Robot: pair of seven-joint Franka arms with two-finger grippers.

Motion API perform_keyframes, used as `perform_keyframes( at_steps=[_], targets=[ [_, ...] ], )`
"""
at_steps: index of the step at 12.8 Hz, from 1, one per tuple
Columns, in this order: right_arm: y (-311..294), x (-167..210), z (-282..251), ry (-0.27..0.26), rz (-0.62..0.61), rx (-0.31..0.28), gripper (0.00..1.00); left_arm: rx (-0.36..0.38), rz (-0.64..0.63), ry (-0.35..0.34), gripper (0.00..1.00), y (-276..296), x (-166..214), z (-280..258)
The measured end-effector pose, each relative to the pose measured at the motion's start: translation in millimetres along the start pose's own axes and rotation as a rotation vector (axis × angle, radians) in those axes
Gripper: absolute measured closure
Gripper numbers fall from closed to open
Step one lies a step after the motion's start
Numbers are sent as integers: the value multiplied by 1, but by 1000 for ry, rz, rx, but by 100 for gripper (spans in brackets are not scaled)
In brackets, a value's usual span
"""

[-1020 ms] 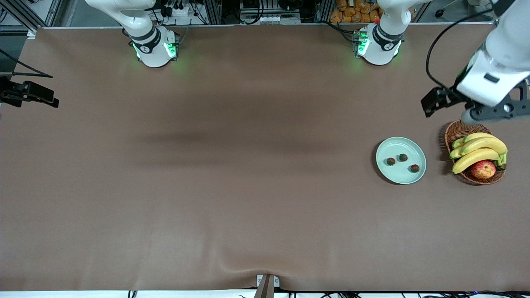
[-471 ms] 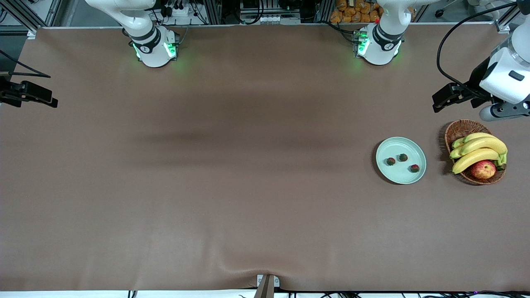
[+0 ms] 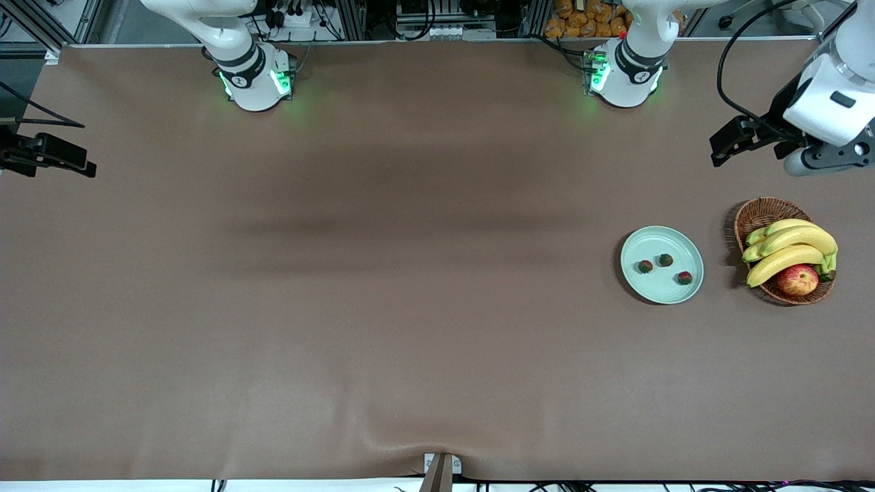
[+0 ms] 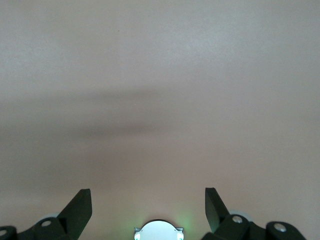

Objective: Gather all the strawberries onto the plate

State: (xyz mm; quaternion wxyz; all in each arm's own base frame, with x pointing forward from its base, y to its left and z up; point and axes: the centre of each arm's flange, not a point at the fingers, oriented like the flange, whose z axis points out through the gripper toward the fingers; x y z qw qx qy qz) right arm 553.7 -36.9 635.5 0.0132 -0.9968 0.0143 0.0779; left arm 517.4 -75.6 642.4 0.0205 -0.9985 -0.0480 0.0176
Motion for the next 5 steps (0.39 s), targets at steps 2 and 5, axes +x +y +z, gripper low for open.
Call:
perform_keyframes(
  at_steps=[2,5],
  targets=[
    [0,0,0,0,0,0,0,-22,5,5,0,-25,0,-5],
    [-1,0,0,1,-2,0,0,-28,-2,10,0,-37,0,-7]
  ],
)
